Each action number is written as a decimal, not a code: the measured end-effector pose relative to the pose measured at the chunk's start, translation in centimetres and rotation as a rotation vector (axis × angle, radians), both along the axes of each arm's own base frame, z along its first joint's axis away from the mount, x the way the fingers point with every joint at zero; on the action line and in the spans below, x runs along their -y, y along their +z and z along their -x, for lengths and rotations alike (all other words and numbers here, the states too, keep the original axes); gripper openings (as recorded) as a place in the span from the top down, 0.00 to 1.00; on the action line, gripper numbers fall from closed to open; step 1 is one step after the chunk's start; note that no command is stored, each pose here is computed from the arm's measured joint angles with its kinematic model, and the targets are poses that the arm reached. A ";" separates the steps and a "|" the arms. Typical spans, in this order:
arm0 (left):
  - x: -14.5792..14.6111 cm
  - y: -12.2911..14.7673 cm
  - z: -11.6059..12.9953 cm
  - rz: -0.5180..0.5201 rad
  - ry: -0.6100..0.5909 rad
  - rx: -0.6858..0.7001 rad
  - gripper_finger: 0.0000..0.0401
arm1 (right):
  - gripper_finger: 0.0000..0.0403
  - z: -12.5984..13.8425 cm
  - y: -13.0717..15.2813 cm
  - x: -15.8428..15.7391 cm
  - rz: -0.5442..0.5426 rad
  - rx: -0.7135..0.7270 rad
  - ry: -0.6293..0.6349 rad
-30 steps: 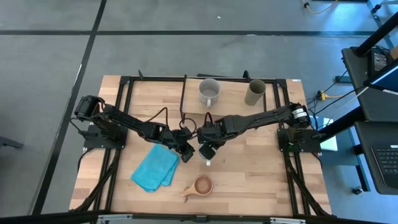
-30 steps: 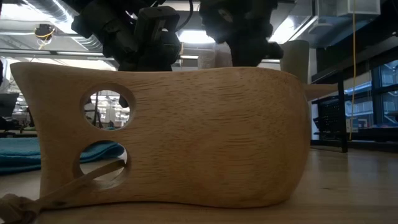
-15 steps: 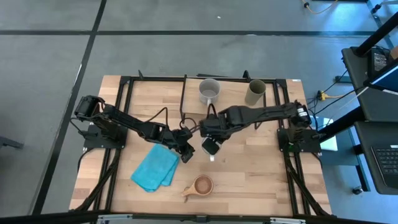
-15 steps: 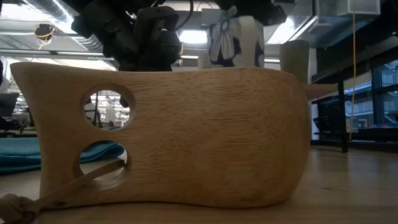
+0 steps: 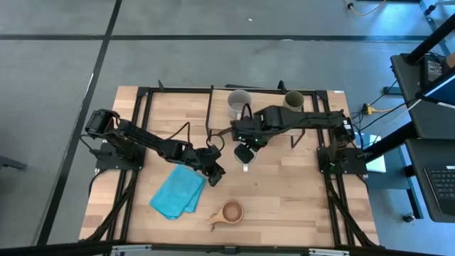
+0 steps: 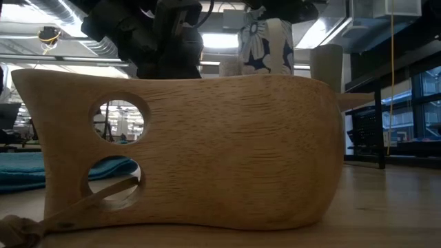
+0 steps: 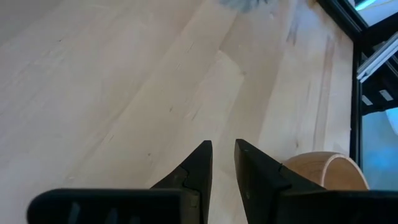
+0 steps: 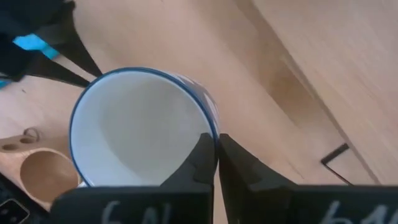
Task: Stack small to large cups/mugs on shelf
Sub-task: Put the blue mug on the shelf
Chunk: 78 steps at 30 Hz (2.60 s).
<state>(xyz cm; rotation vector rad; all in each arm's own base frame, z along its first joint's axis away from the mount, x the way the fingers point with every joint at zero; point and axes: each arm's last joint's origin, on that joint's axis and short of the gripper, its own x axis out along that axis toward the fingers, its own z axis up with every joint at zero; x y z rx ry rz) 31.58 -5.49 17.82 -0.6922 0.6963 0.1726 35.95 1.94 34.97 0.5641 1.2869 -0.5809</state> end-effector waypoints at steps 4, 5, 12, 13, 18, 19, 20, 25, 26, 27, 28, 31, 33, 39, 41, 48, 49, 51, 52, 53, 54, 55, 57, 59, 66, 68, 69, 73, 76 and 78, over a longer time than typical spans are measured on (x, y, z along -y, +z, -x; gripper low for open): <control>0.0 0.0 0.0 -0.001 -0.003 -0.001 0.84 | 0.98 0.8 0.9 1.0 -0.001 0.015 -0.025; 0.0 0.0 0.0 -0.002 -0.003 0.000 0.84 | 0.98 1.0 1.1 1.3 -0.001 0.010 -0.031; 0.0 0.0 0.0 -0.004 -0.004 0.000 0.84 | 0.98 3.2 3.4 3.0 0.015 0.065 -0.082; 0.0 0.0 0.0 -0.005 -0.003 0.000 0.84 | 0.98 3.5 3.7 3.3 0.018 0.073 -0.092; -0.1 0.0 0.0 -0.006 -0.001 0.000 0.84 | 0.98 5.1 5.2 5.2 0.045 0.120 -0.152; -0.1 0.0 0.0 -0.006 -0.001 0.000 0.84 | 0.98 5.3 5.4 5.6 0.052 0.126 -0.158; -0.1 0.0 0.0 -0.006 -0.001 0.000 0.84 | 0.98 5.5 5.5 6.1 0.055 0.129 -0.166; -0.1 0.0 0.0 -0.006 -0.001 -0.001 0.84 | 0.98 6.1 5.7 8.1 0.067 0.127 -0.192; -0.1 0.0 0.0 -0.006 -0.001 -0.002 0.84 | 0.98 6.1 5.7 8.5 0.065 0.127 -0.194; -0.1 0.0 0.0 -0.006 -0.001 -0.003 0.84 | 0.98 6.2 5.6 8.9 0.064 0.125 -0.196; -0.1 0.0 0.0 -0.006 0.000 -0.005 0.84 | 0.98 6.3 5.6 9.2 0.061 0.124 -0.192; -0.1 -0.1 0.1 -0.007 0.000 -0.011 0.84 | 0.98 6.5 5.5 10.0 0.046 0.117 -0.193; -0.1 -0.1 0.1 -0.007 0.000 -0.010 0.84 | 0.98 6.6 5.4 10.4 0.040 0.116 -0.191; -0.1 -0.1 0.1 -0.007 0.000 -0.010 0.84 | 0.98 6.9 5.6 10.8 0.027 0.121 -0.160; -0.1 -0.1 0.1 -0.007 0.000 -0.010 0.84 | 0.98 7.2 5.9 10.7 0.027 0.131 -0.158; -0.1 -0.2 0.1 -0.009 0.000 -0.022 0.84 | 0.98 8.8 7.6 9.4 0.032 0.195 -0.176; -0.1 -0.2 0.1 -0.010 0.000 -0.025 0.84 | 0.98 9.0 7.7 9.3 0.027 0.201 -0.177; -0.3 -0.2 0.1 -0.011 0.004 -0.027 0.84 | 0.98 9.2 7.9 9.1 0.033 0.207 -0.174; -0.4 -0.2 0.1 -0.011 0.007 -0.027 0.84 | 0.98 9.3 7.8 9.2 0.036 0.206 -0.178; -0.5 -0.2 0.1 -0.011 0.012 -0.027 0.84 | 0.98 9.5 7.7 9.5 0.038 0.201 -0.184; -0.6 -0.2 0.1 -0.011 0.015 -0.027 0.84 | 0.98 9.7 7.3 9.8 0.034 0.187 -0.188; -0.7 -0.2 0.1 -0.009 0.017 -0.028 0.84 | 0.98 9.9 6.9 10.0 0.027 0.168 -0.193; -0.9 -0.2 0.0 -0.006 0.019 -0.028 0.84 | 0.98 10.2 5.6 10.3 0.005 0.116 -0.204; -1.1 -0.2 0.0 0.000 0.017 -0.029 0.84 | 0.98 10.6 4.3 10.3 -0.033 0.069 -0.201; -1.2 -0.2 0.0 -0.016 0.002 -0.028 0.84 | 0.98 12.0 3.2 9.3 -0.087 0.041 -0.188; -1.5 -0.2 0.0 -0.016 0.008 -0.028 0.84 | 0.98 12.3 3.4 9.2 -0.086 0.050 -0.193; -1.6 -0.2 -0.1 -0.013 0.011 -0.029 0.84 | 0.98 12.4 3.6 9.2 -0.085 0.058 -0.197; -2.3 -0.2 -0.1 -0.010 0.028 -0.029 0.84 | 0.98 12.4 4.2 9.2 -0.078 0.102 -0.200; -2.7 -0.2 -0.2 0.006 0.025 -0.029 0.84 | 0.98 12.3 4.4 9.2 -0.073 0.125 -0.198; -2.9 -0.2 -0.2 0.011 0.028 -0.029 0.84 | 0.98 12.2 4.4 9.4 -0.071 0.128 -0.198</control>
